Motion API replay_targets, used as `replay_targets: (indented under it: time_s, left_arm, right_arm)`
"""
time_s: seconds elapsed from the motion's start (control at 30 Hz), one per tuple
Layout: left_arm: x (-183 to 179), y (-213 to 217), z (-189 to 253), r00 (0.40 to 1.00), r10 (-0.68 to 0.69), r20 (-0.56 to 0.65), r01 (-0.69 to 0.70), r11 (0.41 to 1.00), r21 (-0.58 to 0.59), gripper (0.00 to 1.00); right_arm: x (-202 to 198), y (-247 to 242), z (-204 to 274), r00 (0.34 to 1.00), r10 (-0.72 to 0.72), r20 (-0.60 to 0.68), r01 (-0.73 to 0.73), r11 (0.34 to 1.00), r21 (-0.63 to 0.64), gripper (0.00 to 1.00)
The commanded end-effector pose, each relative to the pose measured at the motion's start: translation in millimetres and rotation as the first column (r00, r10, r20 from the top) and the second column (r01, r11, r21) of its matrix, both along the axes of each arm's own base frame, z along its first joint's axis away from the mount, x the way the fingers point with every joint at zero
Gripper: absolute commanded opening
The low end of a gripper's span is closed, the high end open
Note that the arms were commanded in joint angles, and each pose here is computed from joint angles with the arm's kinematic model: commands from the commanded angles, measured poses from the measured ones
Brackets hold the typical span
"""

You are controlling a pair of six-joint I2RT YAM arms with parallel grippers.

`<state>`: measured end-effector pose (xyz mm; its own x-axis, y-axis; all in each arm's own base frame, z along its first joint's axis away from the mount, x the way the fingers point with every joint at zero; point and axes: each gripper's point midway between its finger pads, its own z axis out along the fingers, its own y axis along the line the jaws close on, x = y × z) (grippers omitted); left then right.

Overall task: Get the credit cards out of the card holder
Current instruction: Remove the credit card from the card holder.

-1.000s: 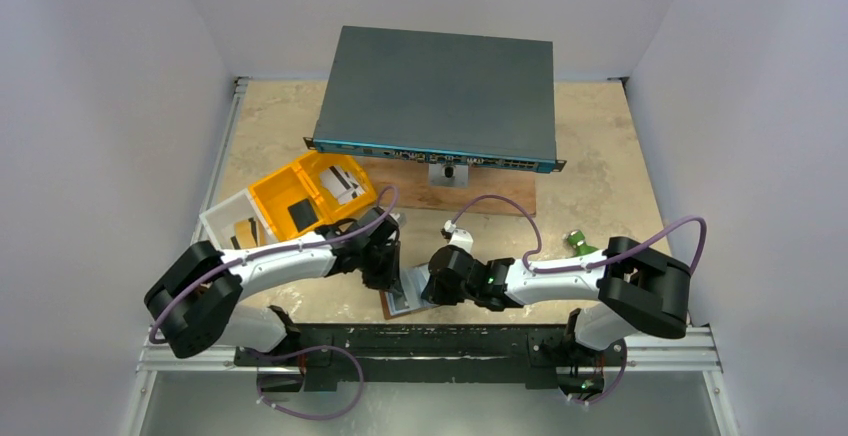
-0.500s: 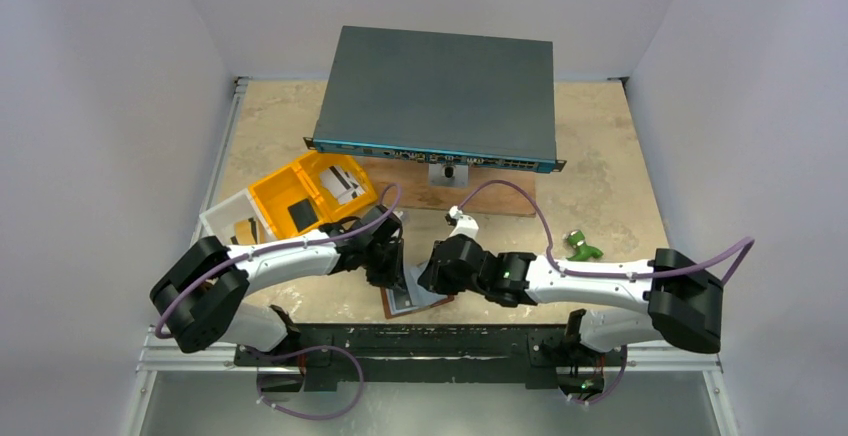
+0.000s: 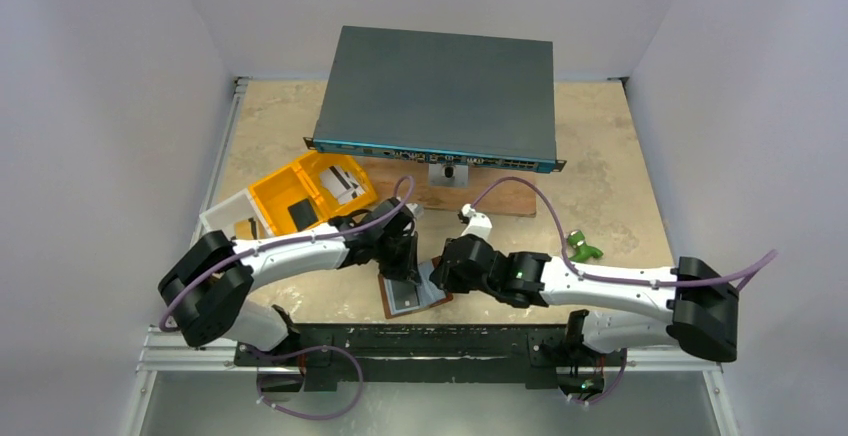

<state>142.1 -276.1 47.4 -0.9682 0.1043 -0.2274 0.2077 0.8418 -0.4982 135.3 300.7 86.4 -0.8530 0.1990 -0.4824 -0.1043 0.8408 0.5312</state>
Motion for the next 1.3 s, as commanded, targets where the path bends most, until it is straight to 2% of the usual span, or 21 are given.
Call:
replay_targets:
  time_s: [0.0,0.3,0.53,0.73,0.87,0.97,1.27]
  left_arm:
    - [8,-24,10,0.999,-0.037,0.019,0.038,0.998,-0.049,0.05]
    - [15,-53,-8,0.998,-0.058,-0.031,0.055,0.995,-0.081,0.06]
    - [15,-43,-6,0.999,-0.045,-0.01,0.044,0.998,-0.042,0.06]
    - [12,-34,0,0.999,-0.044,0.007,0.044,0.999,-0.028,0.06]
    - [9,-19,6,0.999,-0.027,0.033,0.027,1.0,0.0,0.06]
    - [6,-1,12,0.998,-0.002,0.065,0.0,1.0,0.029,0.07]
    - [-15,47,-12,0.997,0.056,0.054,-0.063,0.988,0.139,0.08]
  right_arm:
    - [12,-9,25,0.996,-0.053,0.067,0.053,0.998,0.015,0.18]
    - [3,-4,9,1.0,-0.014,0.024,0.014,1.0,0.016,0.18]
    - [-4,12,-20,0.999,0.039,-0.033,-0.038,0.999,0.019,0.18]
    - [3,0,-46,0.996,-0.006,-0.085,0.009,0.999,0.032,0.14]
    - [7,-11,-60,0.994,-0.023,-0.105,0.023,1.0,-0.001,0.14]
    - [6,-3,-59,0.994,0.002,-0.109,0.001,1.0,0.025,0.13]
    - [12,13,-39,0.997,0.056,-0.056,-0.052,0.997,0.065,0.14]
